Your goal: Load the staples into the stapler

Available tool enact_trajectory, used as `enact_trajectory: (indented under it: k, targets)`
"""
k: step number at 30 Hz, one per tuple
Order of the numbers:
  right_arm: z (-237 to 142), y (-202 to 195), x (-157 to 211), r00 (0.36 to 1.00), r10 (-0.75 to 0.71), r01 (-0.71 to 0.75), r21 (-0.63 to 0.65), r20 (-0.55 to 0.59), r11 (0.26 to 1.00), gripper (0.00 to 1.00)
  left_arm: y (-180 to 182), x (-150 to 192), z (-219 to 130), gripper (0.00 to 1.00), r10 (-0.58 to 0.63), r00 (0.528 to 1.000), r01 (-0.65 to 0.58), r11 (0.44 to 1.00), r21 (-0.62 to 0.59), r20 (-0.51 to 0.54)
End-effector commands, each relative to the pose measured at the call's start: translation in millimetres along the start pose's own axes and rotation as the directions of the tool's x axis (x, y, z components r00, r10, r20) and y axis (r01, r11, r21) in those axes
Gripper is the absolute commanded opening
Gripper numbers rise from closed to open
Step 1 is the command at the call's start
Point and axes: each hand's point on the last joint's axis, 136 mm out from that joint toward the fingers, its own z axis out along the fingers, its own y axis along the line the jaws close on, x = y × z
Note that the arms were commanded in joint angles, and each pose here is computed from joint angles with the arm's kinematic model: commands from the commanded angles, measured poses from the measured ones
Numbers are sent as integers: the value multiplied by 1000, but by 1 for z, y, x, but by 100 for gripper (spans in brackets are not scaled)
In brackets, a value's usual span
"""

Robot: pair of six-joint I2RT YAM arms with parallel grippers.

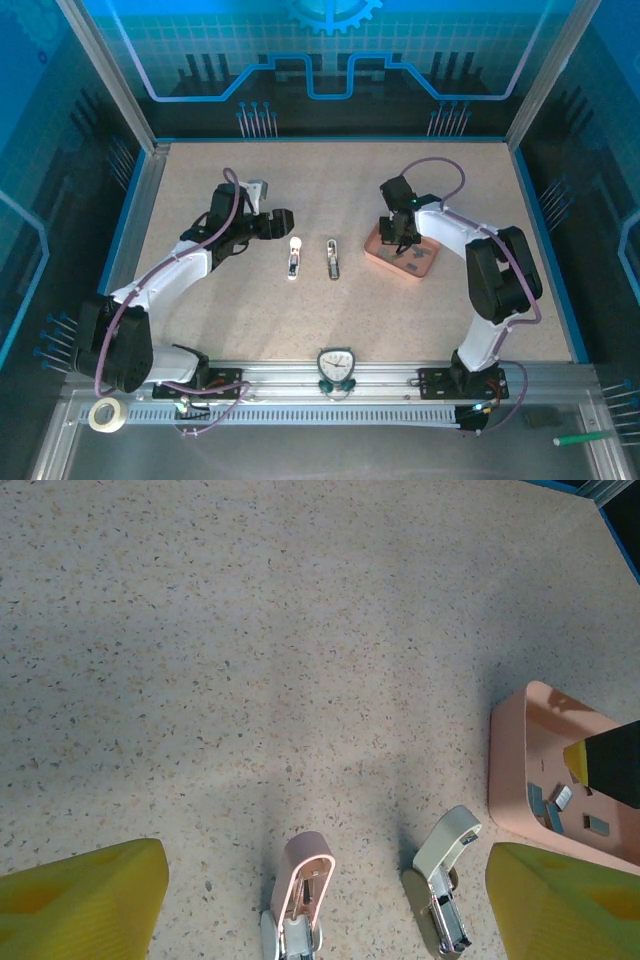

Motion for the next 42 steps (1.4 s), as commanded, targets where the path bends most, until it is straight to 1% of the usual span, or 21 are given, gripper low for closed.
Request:
enact_trajectory:
  k: [1,9,18,22,27,34,42]
  targets:
    - [-14,5,-2,1000,-14,14,-11,12,1000,20,-2,-1,-5,84,30,999,-30,1000,1,22]
    - [-29,10,-5,999,-12,13,-28,49,1000,20,-3,1,-3,84,19,1000,-20,1000,13,17]
    - [-75,31,1,988,-57,63,-41,145,997,20,-7,2,-5,84,7,1000,-7,999,36,15]
    - [-91,42,16,986,-63,73,-58,158,996,20,-10,3,-4,84,-9,1000,9,999,50,4]
    - [-96,58,41,988,-48,62,-94,144,994,21,-10,5,-4,84,-23,1000,24,998,52,-5]
    - [-94,90,78,994,-31,46,-141,108,989,20,-9,7,-6,84,-23,1000,23,999,43,-9]
    - [-88,118,111,996,-21,33,-152,82,988,20,-9,8,-7,84,-21,1000,22,999,41,-14]
